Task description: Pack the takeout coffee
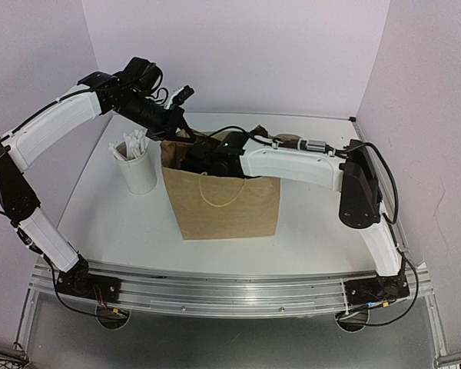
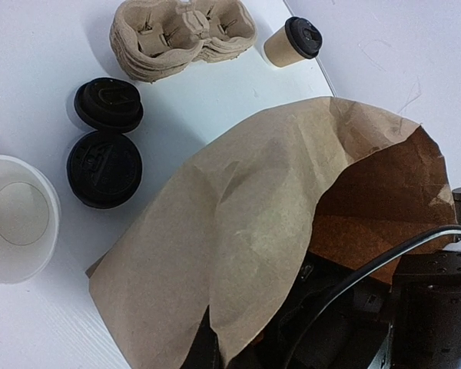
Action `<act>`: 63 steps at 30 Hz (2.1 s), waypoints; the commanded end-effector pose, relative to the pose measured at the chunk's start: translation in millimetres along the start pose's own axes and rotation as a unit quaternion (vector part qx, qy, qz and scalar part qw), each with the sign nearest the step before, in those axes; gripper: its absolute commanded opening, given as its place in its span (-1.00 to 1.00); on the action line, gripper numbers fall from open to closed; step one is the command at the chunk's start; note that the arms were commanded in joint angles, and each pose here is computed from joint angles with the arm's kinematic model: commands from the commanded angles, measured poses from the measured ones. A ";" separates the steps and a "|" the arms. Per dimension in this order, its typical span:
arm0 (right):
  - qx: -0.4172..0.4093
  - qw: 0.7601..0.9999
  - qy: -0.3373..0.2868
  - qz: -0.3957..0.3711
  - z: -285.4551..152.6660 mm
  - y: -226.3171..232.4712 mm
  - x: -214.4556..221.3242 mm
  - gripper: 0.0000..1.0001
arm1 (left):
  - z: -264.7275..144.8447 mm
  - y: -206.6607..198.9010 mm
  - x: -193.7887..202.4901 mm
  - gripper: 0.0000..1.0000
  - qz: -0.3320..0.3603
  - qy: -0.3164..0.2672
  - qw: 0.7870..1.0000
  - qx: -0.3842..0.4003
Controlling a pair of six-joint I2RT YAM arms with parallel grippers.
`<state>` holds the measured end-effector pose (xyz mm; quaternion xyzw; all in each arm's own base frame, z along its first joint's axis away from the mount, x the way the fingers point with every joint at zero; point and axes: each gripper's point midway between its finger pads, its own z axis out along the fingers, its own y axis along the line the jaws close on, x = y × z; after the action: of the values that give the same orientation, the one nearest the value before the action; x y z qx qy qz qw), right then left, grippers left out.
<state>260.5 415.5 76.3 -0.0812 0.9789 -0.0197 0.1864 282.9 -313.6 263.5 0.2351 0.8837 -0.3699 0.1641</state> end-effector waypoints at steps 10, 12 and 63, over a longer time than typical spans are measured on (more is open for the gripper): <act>-0.037 0.999 -0.036 0.012 -64.0 -7.1 -23.2 0.51 | -13.7 -9.4 5.7 -1.00 0.016 -0.005 1.000 0.013; -0.043 0.998 -0.044 0.014 -73.3 -8.4 -27.4 0.56 | -13.9 -8.8 7.1 -1.00 0.019 -0.003 1.000 0.012; -0.289 0.923 -0.254 0.001 -309.5 -31.4 -99.9 0.58 | -21.1 -24.0 8.1 -1.00 0.112 0.012 0.993 0.038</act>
<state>255.5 405.9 356.0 -0.1139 0.8930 0.2253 0.3725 261.5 -309.1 273.8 0.3237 0.8513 -0.3766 0.1694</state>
